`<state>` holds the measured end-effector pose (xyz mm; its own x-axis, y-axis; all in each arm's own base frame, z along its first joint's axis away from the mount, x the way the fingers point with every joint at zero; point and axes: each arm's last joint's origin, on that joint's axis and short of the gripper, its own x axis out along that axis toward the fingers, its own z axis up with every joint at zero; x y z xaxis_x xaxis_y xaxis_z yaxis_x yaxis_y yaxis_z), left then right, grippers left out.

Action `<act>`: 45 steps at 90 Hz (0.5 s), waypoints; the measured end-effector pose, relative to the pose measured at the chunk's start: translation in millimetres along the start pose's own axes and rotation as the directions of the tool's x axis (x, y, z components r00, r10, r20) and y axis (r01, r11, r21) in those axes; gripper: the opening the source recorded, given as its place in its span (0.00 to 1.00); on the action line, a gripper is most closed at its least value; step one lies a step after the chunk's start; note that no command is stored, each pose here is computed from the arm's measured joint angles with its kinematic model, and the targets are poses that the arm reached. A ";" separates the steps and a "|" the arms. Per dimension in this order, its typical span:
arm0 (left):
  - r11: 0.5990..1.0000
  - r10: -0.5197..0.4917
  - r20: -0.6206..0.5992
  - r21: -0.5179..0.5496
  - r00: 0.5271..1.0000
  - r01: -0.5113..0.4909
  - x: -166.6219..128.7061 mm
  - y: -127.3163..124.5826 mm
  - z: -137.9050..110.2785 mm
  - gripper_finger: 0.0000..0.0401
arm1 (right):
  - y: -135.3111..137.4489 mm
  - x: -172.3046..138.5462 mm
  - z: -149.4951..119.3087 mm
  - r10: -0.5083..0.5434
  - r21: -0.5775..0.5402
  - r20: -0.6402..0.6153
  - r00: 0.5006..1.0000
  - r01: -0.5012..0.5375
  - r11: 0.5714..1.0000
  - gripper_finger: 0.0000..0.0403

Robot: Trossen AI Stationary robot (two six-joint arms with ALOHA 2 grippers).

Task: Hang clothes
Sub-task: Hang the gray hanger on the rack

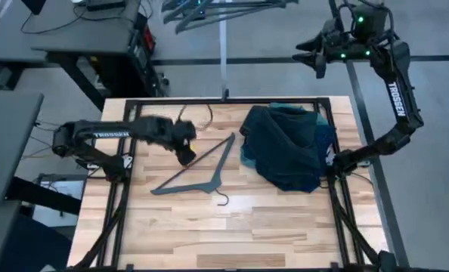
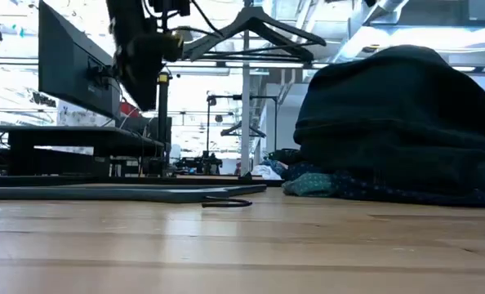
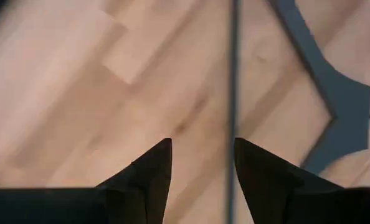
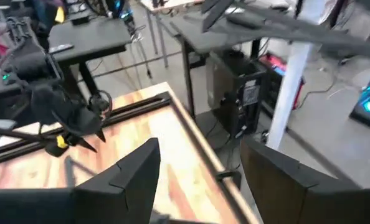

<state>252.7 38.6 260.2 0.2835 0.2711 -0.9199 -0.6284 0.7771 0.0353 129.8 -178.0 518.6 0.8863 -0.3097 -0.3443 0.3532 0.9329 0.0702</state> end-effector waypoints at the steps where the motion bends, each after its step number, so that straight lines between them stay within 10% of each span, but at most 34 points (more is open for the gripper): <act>1: 1.000 -0.001 -0.004 -0.002 1.000 0.001 2.6 -1.9 -2.0 0.38 | 0.3 0.5 -0.3 0.003 0.000 -0.002 1.000 -0.003 1.000 0.52; 45: 0.924 -0.183 -0.200 0.299 0.962 0.238 41.9 -77.4 -40.3 0.38 | 13.8 28.6 -13.7 0.119 0.003 -0.091 0.989 -0.119 0.993 0.52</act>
<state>284.0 -33.1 203.1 0.2427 0.0049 -0.9701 -0.2967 0.9524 -0.0694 155.9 -171.4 497.0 0.8910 -0.1782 -0.4175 0.2458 0.9626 0.1136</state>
